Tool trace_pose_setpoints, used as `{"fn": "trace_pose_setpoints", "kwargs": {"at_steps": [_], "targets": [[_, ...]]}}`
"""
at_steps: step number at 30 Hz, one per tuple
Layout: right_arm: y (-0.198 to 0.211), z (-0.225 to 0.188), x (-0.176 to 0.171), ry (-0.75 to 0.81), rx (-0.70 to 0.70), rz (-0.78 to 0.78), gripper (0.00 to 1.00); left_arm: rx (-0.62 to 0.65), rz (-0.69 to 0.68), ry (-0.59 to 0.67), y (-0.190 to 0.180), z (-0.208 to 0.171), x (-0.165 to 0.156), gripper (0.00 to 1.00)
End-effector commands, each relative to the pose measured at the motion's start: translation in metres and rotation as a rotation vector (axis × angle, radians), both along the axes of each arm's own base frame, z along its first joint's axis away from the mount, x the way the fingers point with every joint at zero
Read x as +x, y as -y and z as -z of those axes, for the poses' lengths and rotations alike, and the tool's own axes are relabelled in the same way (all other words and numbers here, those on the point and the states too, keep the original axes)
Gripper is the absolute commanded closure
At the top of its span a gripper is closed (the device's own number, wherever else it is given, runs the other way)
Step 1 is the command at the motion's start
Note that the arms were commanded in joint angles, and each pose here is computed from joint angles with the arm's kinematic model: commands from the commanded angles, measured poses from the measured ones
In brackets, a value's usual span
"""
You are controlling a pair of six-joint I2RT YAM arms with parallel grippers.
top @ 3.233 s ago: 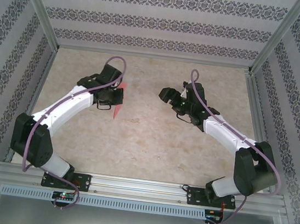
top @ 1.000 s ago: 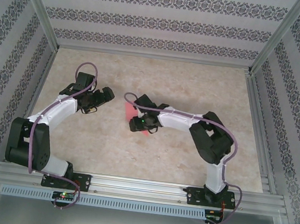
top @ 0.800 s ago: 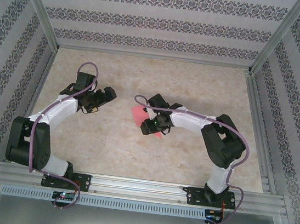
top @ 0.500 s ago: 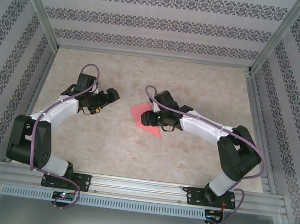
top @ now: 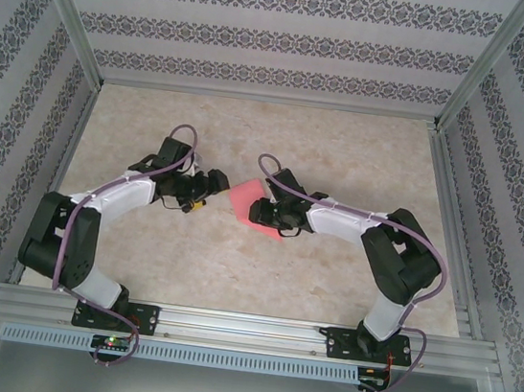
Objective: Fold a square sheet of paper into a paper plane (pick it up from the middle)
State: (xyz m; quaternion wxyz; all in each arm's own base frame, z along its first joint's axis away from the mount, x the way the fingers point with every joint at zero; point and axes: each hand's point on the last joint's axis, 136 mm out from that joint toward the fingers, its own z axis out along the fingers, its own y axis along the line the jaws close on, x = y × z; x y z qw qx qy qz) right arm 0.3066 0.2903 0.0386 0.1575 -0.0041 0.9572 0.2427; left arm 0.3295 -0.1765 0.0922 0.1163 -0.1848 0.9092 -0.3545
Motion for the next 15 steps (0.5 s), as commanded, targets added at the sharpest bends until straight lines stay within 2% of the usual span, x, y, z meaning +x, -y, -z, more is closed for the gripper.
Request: {"fn": "trace_pose_setpoints", "kwargs": {"at_steps": [1,15], "targets": [[0.002,0.004,0.016,0.011,0.026,0.046,0.57,-0.048,-0.003,-0.053,0.015,0.004,-0.003,0.15],[0.016,0.035,0.015,-0.122,0.184,0.131,0.59,-0.082,0.008,-0.171,0.053,0.028,-0.010,0.37]]}}
